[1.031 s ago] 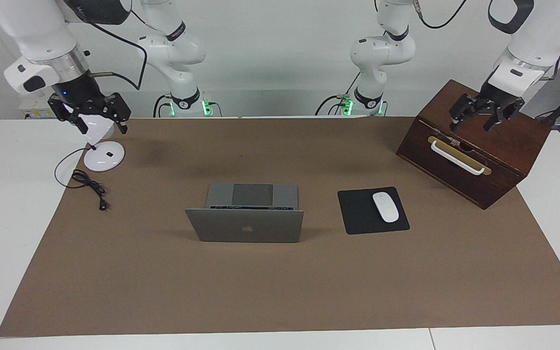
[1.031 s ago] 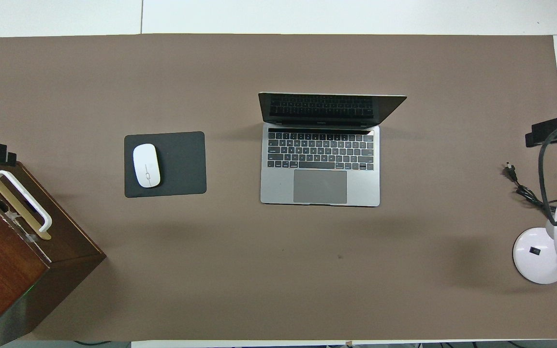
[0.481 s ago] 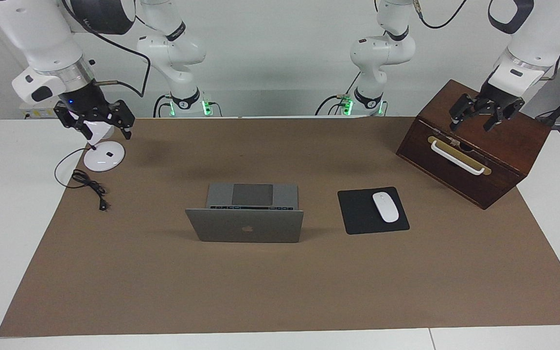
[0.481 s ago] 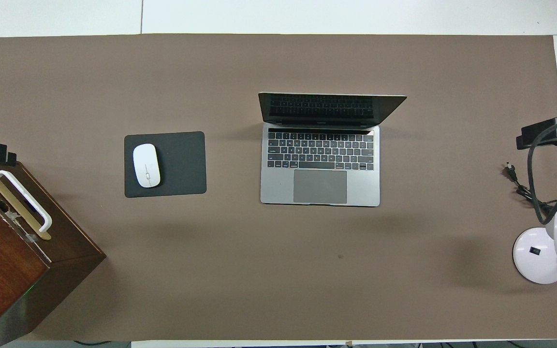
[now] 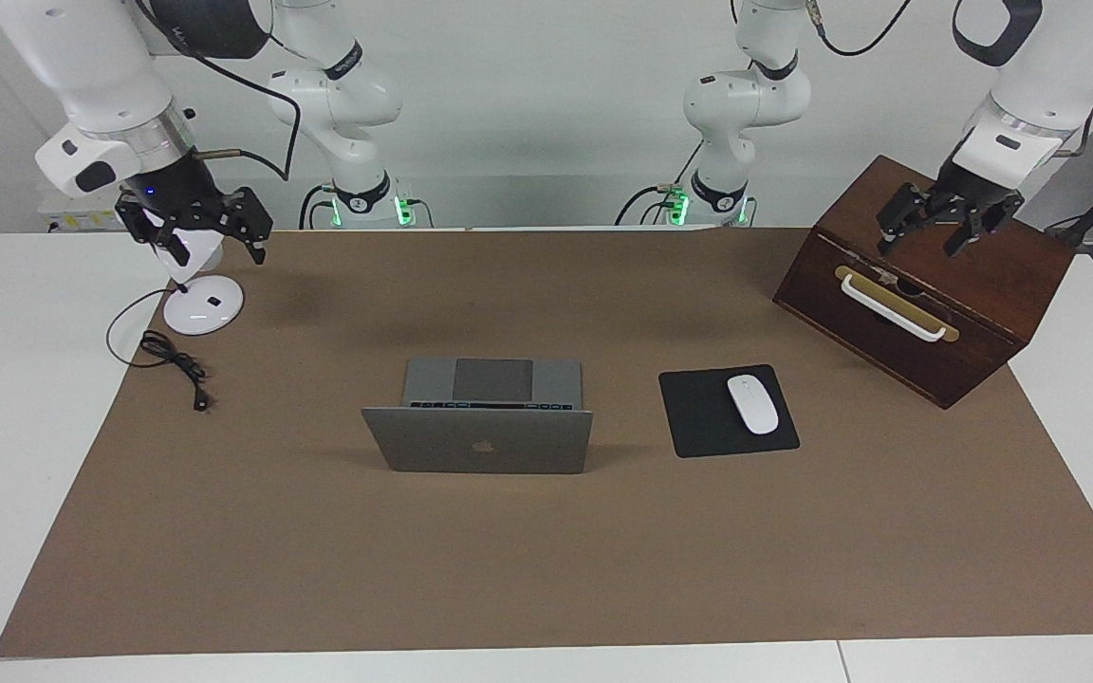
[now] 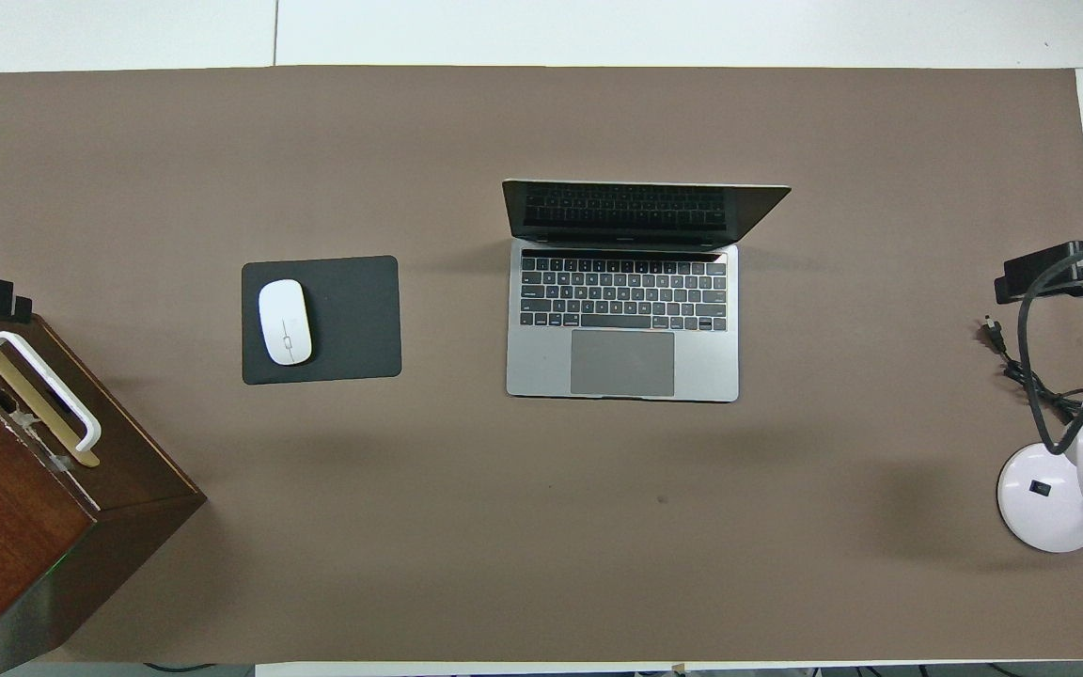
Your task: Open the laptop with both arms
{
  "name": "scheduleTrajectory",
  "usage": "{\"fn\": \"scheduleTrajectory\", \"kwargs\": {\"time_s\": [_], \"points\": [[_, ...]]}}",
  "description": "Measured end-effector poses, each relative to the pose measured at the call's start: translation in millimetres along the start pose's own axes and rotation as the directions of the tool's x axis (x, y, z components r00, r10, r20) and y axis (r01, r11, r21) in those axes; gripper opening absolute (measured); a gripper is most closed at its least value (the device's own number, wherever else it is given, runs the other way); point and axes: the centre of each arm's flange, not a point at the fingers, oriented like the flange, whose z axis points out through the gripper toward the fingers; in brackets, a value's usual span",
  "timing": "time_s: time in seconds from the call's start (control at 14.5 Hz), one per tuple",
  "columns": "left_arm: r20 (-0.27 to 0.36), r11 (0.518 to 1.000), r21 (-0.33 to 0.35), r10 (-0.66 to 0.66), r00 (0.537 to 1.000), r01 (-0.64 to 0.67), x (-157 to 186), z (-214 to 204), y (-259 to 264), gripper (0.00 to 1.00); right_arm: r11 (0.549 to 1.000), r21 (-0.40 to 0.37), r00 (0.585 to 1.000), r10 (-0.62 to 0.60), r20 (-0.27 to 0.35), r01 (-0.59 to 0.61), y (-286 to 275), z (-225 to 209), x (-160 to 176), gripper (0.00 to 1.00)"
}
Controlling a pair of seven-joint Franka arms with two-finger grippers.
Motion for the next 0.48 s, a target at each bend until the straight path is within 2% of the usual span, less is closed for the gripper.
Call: {"fn": "scheduleTrajectory", "kwargs": {"time_s": [0.48], "points": [[0.000,1.000,0.000,0.000,1.000,0.000,0.0,0.0,0.0,1.00,1.000,0.027,1.000,-0.002,0.010,0.002,-3.2,5.3,-0.5,1.00]]}}
